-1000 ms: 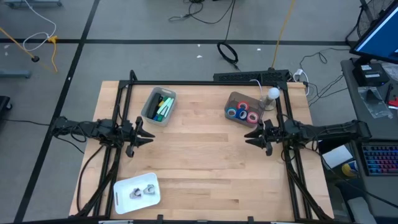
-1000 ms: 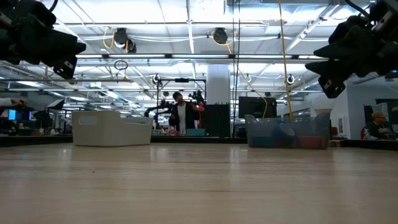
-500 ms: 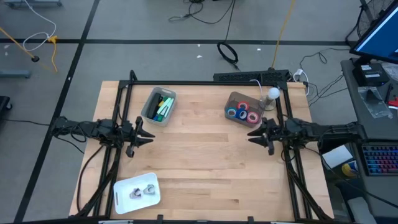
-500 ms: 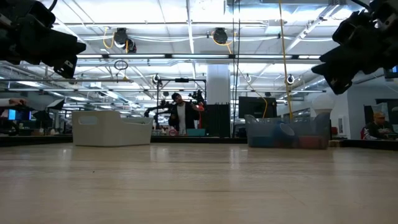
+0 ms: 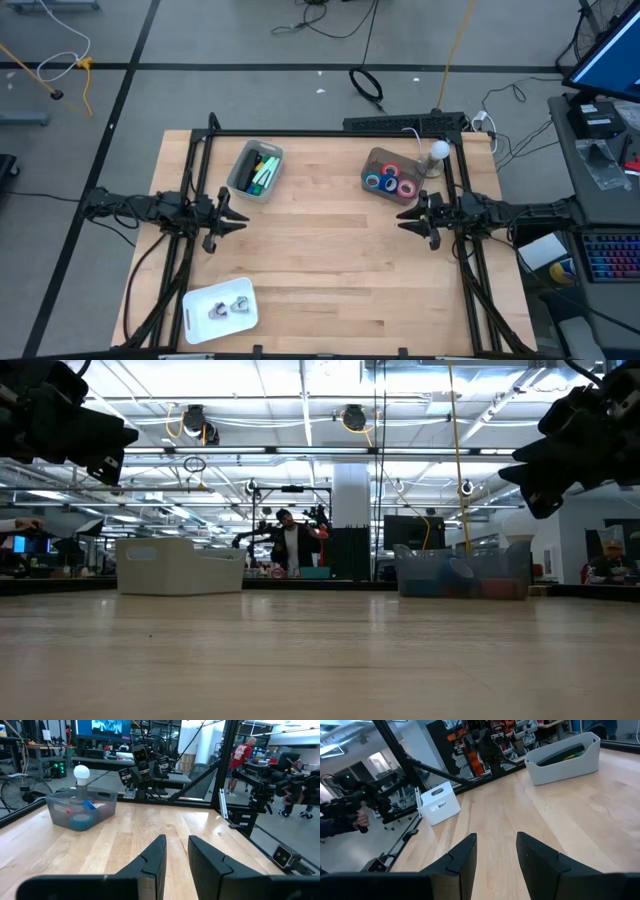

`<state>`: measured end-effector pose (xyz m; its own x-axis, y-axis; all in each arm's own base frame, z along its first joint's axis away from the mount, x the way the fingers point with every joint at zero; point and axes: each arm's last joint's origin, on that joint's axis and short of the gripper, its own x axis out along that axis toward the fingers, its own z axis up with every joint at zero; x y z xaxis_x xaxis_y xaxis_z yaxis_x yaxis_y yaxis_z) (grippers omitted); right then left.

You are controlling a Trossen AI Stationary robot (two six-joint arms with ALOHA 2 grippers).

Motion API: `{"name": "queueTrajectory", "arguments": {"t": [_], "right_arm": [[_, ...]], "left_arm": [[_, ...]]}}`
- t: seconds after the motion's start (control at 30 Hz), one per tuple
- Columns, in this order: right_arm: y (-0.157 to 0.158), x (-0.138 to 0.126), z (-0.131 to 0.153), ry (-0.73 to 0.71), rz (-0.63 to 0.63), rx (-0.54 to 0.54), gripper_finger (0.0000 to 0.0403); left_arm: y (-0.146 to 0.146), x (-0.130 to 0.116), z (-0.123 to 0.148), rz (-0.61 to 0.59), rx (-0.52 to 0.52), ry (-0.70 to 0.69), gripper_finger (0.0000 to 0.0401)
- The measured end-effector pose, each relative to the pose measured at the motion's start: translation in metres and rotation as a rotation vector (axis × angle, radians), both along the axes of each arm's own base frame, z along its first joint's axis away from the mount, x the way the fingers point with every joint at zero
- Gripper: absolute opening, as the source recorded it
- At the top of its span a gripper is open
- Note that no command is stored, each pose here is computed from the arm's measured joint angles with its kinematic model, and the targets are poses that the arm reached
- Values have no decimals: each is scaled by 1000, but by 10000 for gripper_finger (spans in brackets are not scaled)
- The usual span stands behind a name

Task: Pick and place Stapler, Stapler remover, tape
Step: Return to Home Position

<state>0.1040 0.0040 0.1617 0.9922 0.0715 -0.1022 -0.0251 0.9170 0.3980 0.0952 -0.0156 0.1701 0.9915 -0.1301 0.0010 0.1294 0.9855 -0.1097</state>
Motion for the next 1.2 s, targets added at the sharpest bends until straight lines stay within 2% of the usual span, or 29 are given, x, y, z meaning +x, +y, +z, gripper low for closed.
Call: {"name": "queueTrajectory", "arguments": {"t": [0.43, 0.73, 1.2], "right_arm": [[0, 0, -1, 6, 6, -26, 130], [0, 0, 6, -63, 11, -24, 130], [0, 0, 6, -71, 9, -24, 130]], "left_arm": [[0, 0, 0, 0, -2, -6, 81], [0, 0, 5, 3, -14, -60, 81], [0, 0, 6, 3, -15, -69, 81]]}}
